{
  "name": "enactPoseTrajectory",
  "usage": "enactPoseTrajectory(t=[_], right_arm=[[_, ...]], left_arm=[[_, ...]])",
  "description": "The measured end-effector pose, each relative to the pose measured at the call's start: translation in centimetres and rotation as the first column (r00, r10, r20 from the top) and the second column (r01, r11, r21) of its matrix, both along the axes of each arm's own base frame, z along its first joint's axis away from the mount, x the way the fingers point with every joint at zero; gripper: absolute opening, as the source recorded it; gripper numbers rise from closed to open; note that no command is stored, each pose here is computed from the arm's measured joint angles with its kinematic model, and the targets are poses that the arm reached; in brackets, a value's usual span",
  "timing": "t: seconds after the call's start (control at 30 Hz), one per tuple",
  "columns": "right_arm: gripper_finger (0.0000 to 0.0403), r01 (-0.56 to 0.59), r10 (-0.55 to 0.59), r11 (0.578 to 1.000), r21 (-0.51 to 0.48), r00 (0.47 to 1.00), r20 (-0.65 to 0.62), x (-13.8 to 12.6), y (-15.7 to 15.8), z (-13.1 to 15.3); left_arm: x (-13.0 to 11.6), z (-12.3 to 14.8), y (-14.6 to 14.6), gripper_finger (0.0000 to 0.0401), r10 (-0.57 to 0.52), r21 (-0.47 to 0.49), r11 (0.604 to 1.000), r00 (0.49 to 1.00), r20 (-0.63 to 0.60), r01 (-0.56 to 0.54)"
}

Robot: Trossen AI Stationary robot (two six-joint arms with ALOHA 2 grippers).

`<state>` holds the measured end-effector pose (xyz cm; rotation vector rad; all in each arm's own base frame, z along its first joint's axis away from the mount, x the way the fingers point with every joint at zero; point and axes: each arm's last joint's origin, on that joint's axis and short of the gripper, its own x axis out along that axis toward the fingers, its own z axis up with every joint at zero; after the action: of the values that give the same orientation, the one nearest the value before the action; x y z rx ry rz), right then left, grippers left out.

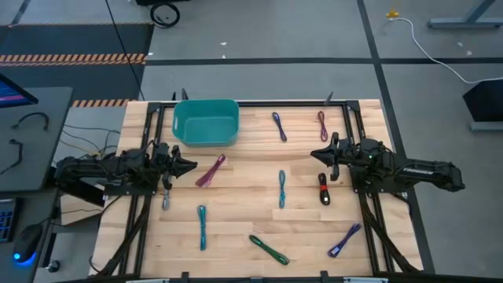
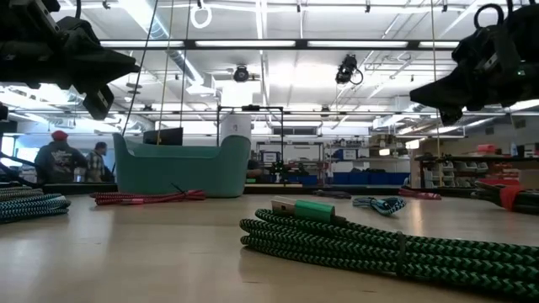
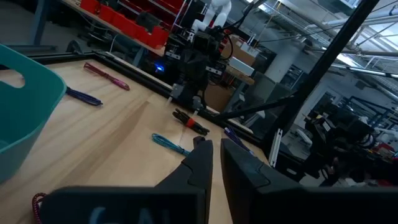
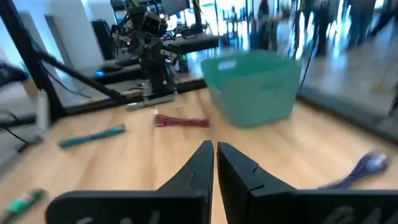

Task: Pick and place USB-C Cables
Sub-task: Put the top purple USB charger cable into the green bin

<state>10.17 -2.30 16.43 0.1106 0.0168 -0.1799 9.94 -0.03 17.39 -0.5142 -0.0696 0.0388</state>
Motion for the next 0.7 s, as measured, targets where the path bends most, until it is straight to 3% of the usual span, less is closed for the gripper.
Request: enactPoseTrajectory(t=[0.17, 0.37, 0.53, 0.63, 0.7], right_arm=[[0.0026, -0.031, 0.001, 0.994, 0.107, 0.962, 0.273, -0.2, 0.1, 2.4], [0.0026, -0.126, -0.126, 0.925, 0.357, 0.788, 0.603, -1.3, -0.1, 5.2], [0.0026, -0.149, -0.278, 0.880, 0.452, 0.611, 0.741, -2.4, -0.3, 6.6], [0.0026, -0.110, -0.398, 0.836, 0.538, 0.554, 0.731, -2.6, -0.6, 6.6], [0.0026, -0.088, -0.438, 0.819, 0.567, 0.543, 0.716, -2.5, -0.8, 6.9]], left_arm=[[0.0, 0.0, 0.0, 0.0035, 0.000, 0.000, 1.000, 1.000, 0.000, 0.000], [0.0, 0.0, 0.0, 0.0033, 0.000, -0.001, 1.000, 1.000, 0.000, 0.000], [0.0, 0.0, 0.0, 0.0039, 0.000, 0.000, 1.000, 1.000, 0.000, 0.000], [0.0, 0.0, 0.0, 0.0040, 0.000, 0.000, 1.000, 1.000, 0.000, 0.000], [0.0, 0.0, 0.0, 0.0039, 0.000, 0.000, 1.000, 1.000, -0.001, 0.000]])
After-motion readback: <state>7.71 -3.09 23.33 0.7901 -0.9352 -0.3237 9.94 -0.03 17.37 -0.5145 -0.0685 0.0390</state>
